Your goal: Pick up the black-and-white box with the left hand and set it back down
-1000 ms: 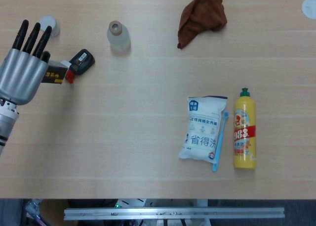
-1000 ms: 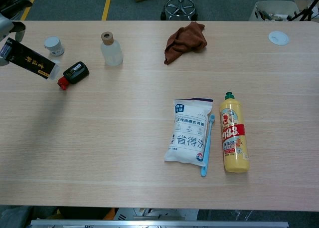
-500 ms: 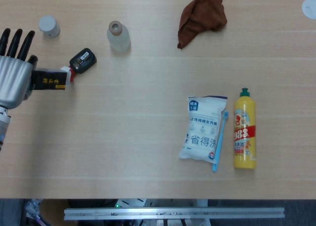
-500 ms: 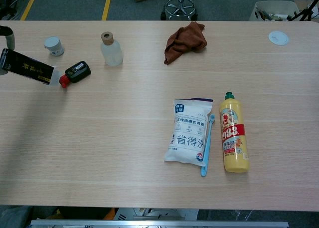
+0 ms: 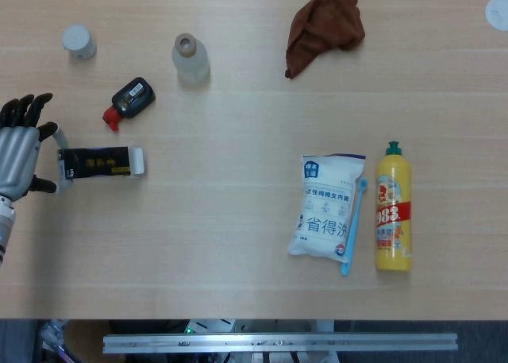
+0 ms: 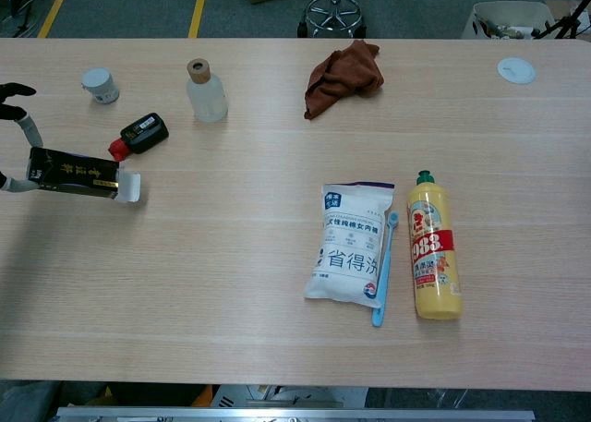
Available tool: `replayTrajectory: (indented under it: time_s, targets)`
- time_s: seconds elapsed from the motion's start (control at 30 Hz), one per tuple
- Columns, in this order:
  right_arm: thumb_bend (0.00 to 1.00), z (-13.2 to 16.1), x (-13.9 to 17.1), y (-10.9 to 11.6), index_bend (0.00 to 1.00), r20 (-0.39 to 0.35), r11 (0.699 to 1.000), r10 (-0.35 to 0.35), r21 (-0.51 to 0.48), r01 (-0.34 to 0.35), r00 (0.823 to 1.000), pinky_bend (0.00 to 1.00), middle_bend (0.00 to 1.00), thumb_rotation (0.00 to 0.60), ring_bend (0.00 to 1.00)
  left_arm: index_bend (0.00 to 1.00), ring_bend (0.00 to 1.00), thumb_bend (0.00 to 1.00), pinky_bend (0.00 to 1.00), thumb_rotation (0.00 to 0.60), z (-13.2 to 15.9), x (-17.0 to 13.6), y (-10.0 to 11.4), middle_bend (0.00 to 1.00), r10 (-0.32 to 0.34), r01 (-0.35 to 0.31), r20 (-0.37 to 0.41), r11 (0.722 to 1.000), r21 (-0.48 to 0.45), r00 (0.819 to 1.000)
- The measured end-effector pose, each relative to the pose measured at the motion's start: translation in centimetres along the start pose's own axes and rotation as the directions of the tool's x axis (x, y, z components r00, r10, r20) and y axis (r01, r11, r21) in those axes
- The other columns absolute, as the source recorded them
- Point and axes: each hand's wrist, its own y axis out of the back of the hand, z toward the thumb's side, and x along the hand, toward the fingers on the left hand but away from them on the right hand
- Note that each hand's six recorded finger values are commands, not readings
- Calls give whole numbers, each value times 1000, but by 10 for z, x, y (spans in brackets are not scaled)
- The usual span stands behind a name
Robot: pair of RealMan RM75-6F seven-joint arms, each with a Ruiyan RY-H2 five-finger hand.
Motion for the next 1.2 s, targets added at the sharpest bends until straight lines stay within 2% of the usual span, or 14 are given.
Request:
replayTrajectory:
  time_s: [0.17, 0.3, 0.47, 0.6, 0.87, 0.93, 1.03, 1.13, 1.2]
  targets:
    - [209, 0, 0, 0, 472, 3, 1000, 0, 0, 0, 1000, 466, 349, 600, 336, 648, 0, 98, 14, 600, -7, -2, -22, 77, -44, 41, -12, 986, -160, 999]
    - [209, 0, 0, 1, 472, 4, 1000, 0, -2, 0, 1000, 466, 349, 600, 336, 604, 0, 98, 14, 600, -17, -3, -40, 73, -82, 74, -22, 968, -240, 996]
    - [209, 0, 0, 0, 472, 3, 1000, 0, -1, 0, 1000, 466, 349, 600, 336, 487, 0, 98, 14, 600, -21, -5, -53, 48, -114, 111, -3, 972, -209, 994]
    - [209, 0, 0, 0, 472, 2, 1000, 2, -1, -2, 1000, 466, 349, 600, 336, 343, 0, 98, 13, 600, -20, -6, -55, 35, -120, 118, 1, 977, -178, 993]
    - [209, -1, 0, 1, 472, 5, 1000, -1, -4, 1, 1000, 466, 349, 600, 336, 154, 0, 96, 14, 600, -21, -6, -53, 12, -119, 116, -8, 983, -145, 993]
    - [209, -1, 1, 2, 472, 5, 1000, -3, -7, 3, 1000, 466, 349, 600, 336, 148, 0, 97, 14, 600, -22, -5, -50, 10, -104, 102, -6, 987, -124, 995]
    - [209, 0, 2, 3, 472, 3, 1000, -3, -8, 3, 1000, 464, 349, 600, 336, 173, 0, 97, 14, 600, -20, -5, -37, 24, -42, 43, 4, 996, -82, 999]
    - [208, 1, 3, 3, 472, 1, 1000, 4, -1, -4, 1000, 439, 349, 600, 336, 244, 27, 97, 53, 600, -17, -5, -16, 72, 66, -65, 22, 997, -37, 998]
    - [207, 2, 4, 3, 471, 0, 1000, 11, 7, -11, 1000, 422, 349, 600, 334, 323, 73, 97, 110, 600, -13, -8, 2, 121, 162, -162, 40, 987, -7, 986]
